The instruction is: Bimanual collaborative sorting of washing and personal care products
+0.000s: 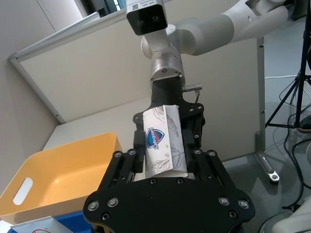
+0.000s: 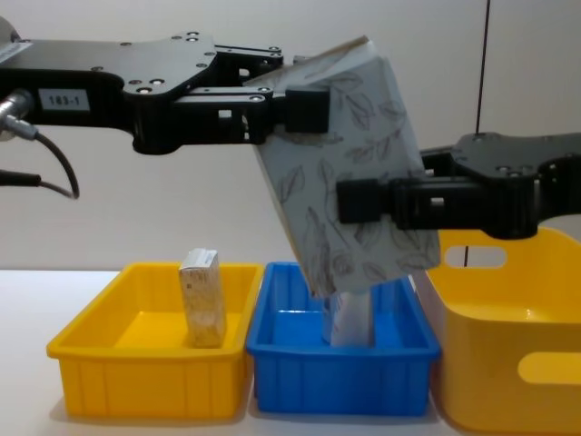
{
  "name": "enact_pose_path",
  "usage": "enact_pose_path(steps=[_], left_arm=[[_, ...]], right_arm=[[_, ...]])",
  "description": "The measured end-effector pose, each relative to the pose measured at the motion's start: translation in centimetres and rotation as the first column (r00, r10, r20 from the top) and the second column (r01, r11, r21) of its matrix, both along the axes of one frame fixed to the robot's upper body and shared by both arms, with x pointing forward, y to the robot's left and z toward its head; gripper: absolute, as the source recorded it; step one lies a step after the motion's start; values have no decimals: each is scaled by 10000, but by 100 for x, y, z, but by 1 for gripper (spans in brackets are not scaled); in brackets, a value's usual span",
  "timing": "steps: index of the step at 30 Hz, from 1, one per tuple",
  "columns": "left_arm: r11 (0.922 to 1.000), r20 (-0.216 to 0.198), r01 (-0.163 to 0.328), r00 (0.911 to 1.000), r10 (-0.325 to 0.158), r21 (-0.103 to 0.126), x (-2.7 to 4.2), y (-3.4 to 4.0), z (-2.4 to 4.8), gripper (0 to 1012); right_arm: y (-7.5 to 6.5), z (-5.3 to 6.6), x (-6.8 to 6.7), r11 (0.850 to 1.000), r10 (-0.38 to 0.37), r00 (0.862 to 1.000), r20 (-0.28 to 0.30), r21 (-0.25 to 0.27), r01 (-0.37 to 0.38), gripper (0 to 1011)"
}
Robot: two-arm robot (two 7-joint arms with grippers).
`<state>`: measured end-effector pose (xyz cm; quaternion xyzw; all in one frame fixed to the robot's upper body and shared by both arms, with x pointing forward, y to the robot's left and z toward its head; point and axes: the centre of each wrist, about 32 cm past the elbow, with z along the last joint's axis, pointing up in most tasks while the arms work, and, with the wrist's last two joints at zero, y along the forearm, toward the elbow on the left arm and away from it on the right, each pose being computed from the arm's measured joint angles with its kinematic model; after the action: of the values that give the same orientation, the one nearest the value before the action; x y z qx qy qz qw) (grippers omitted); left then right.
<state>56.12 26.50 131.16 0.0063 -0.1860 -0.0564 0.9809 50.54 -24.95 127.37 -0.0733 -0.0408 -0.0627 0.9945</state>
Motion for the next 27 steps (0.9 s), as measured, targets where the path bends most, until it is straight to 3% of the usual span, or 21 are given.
enact_pose_path(steps=[9, 19, 27], left_arm=[[10000, 1, -29, 10000, 29, -9, 0, 1, 1, 700], [9999, 10, -118, 9999, 118, -34, -3, 13, 4, 957], [9973, 109, -690, 9975, 693, -259, -45, 100, 44, 1001]], right_arm=[[-10, -7, -12, 10000, -27, 10000, 48, 45, 27, 332], [-87, -37, -52, 9993, -381, 9993, 67, 26, 380, 330], [-179, -82, -127, 9934, -1140, 9933, 200, 130, 1137, 330]])
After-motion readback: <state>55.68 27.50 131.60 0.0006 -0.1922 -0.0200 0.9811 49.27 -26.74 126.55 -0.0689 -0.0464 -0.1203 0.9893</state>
